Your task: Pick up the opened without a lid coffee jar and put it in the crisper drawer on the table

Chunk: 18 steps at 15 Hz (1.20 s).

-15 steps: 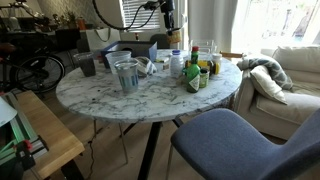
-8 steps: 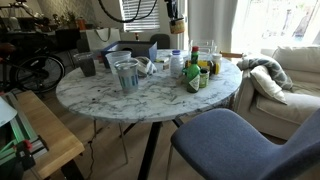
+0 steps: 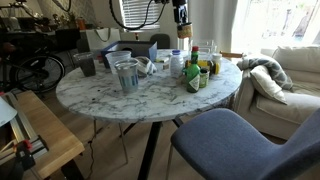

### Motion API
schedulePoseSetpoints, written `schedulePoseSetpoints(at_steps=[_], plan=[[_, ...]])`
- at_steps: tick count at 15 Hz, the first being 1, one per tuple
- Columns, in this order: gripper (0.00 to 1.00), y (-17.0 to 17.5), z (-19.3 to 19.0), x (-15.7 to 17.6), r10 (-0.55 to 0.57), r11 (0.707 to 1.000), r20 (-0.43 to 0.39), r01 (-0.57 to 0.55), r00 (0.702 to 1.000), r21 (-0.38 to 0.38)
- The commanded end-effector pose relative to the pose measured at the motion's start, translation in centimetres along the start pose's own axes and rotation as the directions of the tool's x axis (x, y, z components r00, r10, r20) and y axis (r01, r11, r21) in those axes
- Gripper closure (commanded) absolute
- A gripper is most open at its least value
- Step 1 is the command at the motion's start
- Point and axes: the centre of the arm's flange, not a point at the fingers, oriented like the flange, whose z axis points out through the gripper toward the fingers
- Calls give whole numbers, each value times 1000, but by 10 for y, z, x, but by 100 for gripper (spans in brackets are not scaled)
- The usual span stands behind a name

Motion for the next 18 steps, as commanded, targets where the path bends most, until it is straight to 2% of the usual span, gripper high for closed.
schedulePoseSetpoints(at_steps=[1,5,8,12,18], plan=[[29,-63,27,42,87,988,-12,-85,996,130],[29,-76,52,54,207,943,-56,-184,977,277],[29,-80,72,56,263,918,-80,-224,962,327],[29,-80,99,55,310,908,-99,-264,946,324],[29,-71,121,56,352,920,-118,-320,929,228]])
